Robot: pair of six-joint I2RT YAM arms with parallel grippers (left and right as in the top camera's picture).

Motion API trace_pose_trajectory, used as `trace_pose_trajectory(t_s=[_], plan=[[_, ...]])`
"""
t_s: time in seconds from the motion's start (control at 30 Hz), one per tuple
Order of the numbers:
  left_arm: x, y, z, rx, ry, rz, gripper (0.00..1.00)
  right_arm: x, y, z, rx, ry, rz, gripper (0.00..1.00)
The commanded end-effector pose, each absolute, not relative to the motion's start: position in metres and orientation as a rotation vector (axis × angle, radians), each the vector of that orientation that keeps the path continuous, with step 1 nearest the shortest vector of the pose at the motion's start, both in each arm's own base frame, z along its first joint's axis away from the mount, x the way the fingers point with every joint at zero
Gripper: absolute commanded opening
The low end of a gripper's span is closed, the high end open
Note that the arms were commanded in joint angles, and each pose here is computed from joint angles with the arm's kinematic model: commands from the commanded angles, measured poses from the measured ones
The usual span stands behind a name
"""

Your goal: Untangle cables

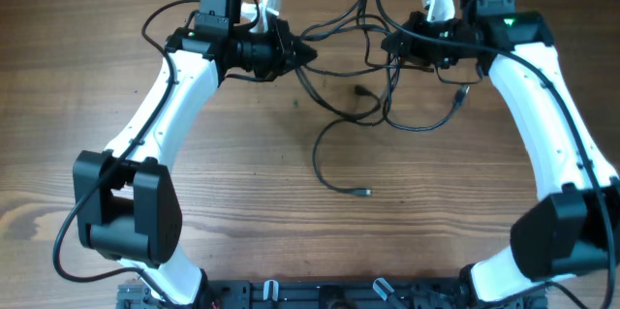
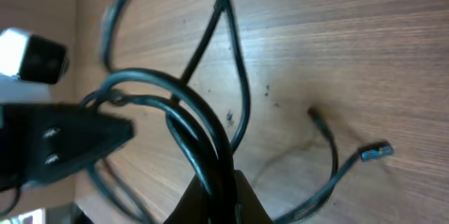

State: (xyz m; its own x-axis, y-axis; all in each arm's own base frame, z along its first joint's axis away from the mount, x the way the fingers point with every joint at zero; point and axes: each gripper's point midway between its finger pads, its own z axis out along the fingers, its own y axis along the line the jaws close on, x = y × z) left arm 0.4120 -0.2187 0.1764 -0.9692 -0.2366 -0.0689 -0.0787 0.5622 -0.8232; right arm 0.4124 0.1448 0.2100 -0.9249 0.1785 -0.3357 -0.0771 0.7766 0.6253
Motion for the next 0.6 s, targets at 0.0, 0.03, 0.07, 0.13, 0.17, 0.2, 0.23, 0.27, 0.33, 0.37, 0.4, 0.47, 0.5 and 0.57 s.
trace_pose_trajectory(t_s=[0.0, 0.03, 0.07, 0.13, 0.17, 0.2, 0.23, 0.27, 0.33, 0.37, 0.4, 0.47, 0.5, 0.57], plan=[[0.43, -0.167, 0.151, -0.27, 2.644, -0.931, 0.04, 0.417, 0.101, 0.238, 0.073, 2.491, 0.755, 0.04], [0.428, -0.166, 0.15, -0.251, 2.651, -0.925, 0.04, 0.415, 0.102, 0.244, 0.044, 2.475, 0.752, 0.04], [0.427, -0.166, 0.149, -0.246, 2.657, -0.921, 0.04, 0.413, 0.104, 0.25, 0.016, 2.461, 0.761, 0.04], [0.425, -0.166, 0.148, -0.25, 2.668, -0.919, 0.04, 0.404, 0.113, 0.265, -0.091, 2.416, 0.821, 0.04], [0.424, -0.166, 0.147, -0.231, 2.669, -0.914, 0.04, 0.401, 0.115, 0.269, -0.108, 2.407, 0.827, 0.04], [0.423, -0.165, 0.146, -0.199, 2.673, -0.905, 0.04, 0.399, 0.113, 0.272, -0.108, 2.401, 0.813, 0.04], [0.421, -0.164, 0.144, -0.167, 2.681, -0.885, 0.04, 0.4, 0.108, 0.274, -0.089, 2.397, 0.766, 0.04], [0.419, -0.159, 0.141, -0.176, 2.7, -0.846, 0.04, 0.402, 0.102, 0.275, -0.06, 2.396, 0.723, 0.05], [0.414, -0.147, 0.131, -0.221, 2.748, -0.738, 0.04, 0.41, 0.081, 0.285, 0.028, 2.373, 0.576, 0.04], [0.411, -0.142, 0.127, -0.235, 2.766, -0.698, 0.04, 0.414, 0.071, 0.292, 0.076, 2.355, 0.509, 0.04], [0.409, -0.139, 0.125, -0.228, 2.778, -0.675, 0.04, 0.417, 0.063, 0.298, 0.094, 2.336, 0.459, 0.04], [0.405, -0.138, 0.123, -0.209, 2.795, -0.665, 0.04, 0.425, 0.047, 0.316, 0.133, 2.275, 0.347, 0.04], [0.405, -0.138, 0.123, -0.21, 2.797, -0.665, 0.04, 0.429, 0.042, 0.322, 0.143, 2.249, 0.312, 0.04], [0.405, -0.138, 0.123, -0.179, 2.796, -0.66, 0.04, 0.435, 0.03, 0.328, 0.176, 2.211, 0.236, 0.04]])
